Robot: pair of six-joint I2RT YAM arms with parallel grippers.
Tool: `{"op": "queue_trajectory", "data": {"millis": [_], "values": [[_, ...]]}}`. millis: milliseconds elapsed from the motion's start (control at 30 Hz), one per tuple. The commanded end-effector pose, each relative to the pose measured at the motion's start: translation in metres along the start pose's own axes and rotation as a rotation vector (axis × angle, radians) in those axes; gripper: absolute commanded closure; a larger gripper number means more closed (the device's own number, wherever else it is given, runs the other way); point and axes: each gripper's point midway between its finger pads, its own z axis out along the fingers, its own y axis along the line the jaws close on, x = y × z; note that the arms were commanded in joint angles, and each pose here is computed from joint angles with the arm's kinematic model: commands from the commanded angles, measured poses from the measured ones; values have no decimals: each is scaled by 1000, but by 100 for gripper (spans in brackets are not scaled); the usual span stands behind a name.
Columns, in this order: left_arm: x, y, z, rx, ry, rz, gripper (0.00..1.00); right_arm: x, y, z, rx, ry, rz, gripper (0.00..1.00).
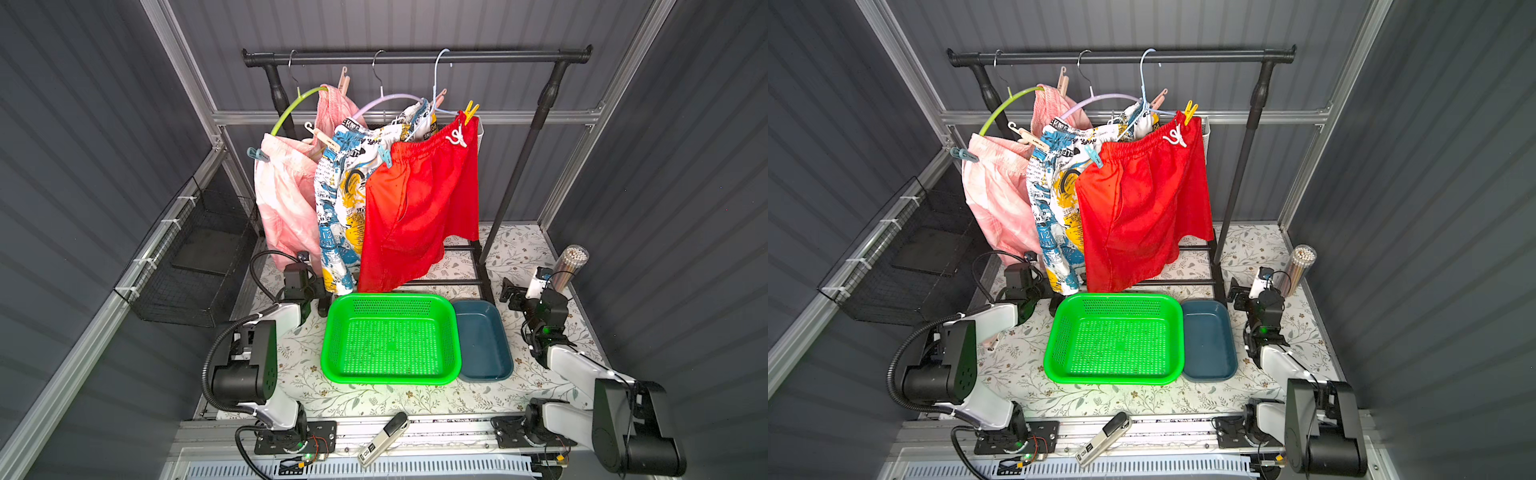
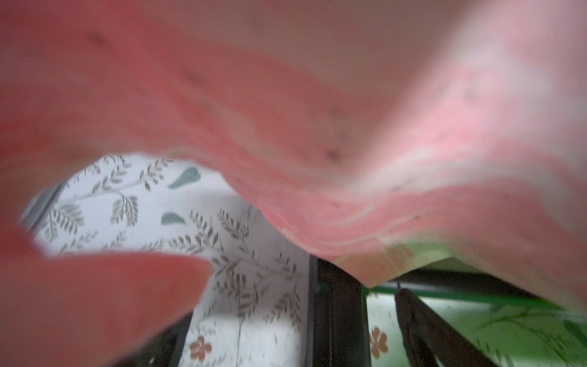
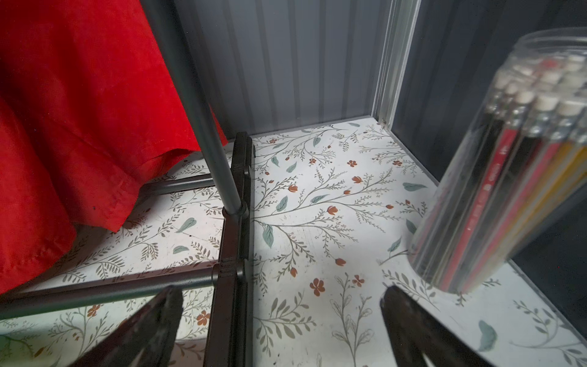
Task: Remove the clothespins securing shorts to the hanger
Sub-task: Pick up the hanger from the clothesline.
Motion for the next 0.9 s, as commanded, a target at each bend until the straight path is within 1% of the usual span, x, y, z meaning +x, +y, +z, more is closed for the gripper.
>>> {"op": "queue_trajectory", "data": {"millis": [0,33,100,200,300,367,433,533,600,733,867], "values": [[-19,1,-22,-17,17,-66,0,-18,-9,1,92,83,102,1],[-23,4,-28,-32,25,-79,0,-22,-9,2,102,126,117,1],[-31,5,-39,-44,35,-95,0,-31,-4,4,92,154,154,1],[-35,2,-53,-29,55,-122,0,-45,7,3,51,130,210,1],[-36,-1,-69,-13,74,-170,0,-51,12,0,46,128,265,1],[-37,-5,-79,4,84,-208,0,-52,17,0,42,173,304,1],[-36,-8,-89,24,100,-245,0,-54,32,1,-16,239,314,1],[-27,-15,-100,58,150,-292,0,-53,52,3,-69,294,307,1],[-20,-19,-108,73,192,-311,0,-52,60,4,-55,331,291,1],[-11,-24,-131,92,233,-341,0,-45,90,1,-72,408,193,1],[-13,-26,-157,80,246,-296,0,-40,119,-9,-119,435,139,1]]}}
